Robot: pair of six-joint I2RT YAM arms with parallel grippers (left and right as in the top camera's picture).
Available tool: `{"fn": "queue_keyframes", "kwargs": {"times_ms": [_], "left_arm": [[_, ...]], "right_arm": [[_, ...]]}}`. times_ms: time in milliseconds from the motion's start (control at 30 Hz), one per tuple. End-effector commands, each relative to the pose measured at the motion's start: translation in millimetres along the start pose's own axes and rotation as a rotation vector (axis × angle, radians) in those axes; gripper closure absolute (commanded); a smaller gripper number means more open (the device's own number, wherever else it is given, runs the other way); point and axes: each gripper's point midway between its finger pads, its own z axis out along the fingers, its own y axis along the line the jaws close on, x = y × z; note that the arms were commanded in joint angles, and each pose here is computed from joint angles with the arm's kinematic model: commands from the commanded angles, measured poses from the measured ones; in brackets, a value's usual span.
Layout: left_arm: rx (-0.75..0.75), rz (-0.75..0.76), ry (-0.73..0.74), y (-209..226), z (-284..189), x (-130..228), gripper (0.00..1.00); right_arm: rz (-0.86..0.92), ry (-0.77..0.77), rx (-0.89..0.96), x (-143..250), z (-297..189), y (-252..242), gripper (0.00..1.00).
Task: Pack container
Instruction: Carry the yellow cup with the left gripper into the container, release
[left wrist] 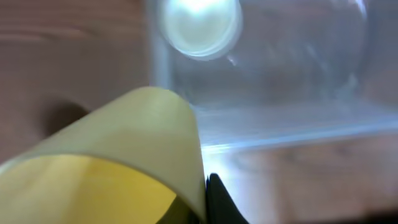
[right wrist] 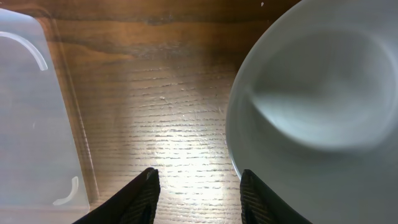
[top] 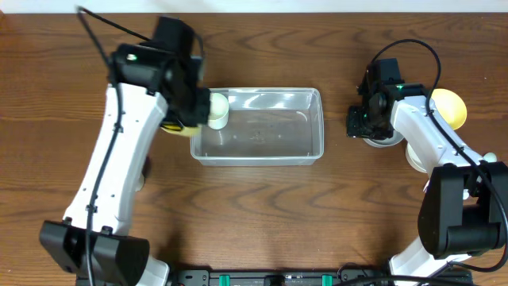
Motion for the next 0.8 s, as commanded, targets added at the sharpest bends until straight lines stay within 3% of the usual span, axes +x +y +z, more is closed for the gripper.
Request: {"fn": "queue_keyframes", "kwargs": {"times_ms": [0, 233, 767], "left_arm": [[0.063, 0.047, 0.049, -20.7, 10.7, 6.0, 0.94], [0.065, 0.072, 0.064, -30.2, 31.2, -0.3, 0.94], [0.031, 0.056, 0.244, -24.6, 109.0, -3.3, 0.94]], "right_arm": [[-0.009, -0.018, 0.008, -6.7, -3.6, -2.5, 0.56], [-0.009, -0.017, 0.008, -6.3, -3.6, -2.6, 0.56], [-0.009, -0.018, 0.008, -6.5, -3.6, -2.6, 0.56]]}}
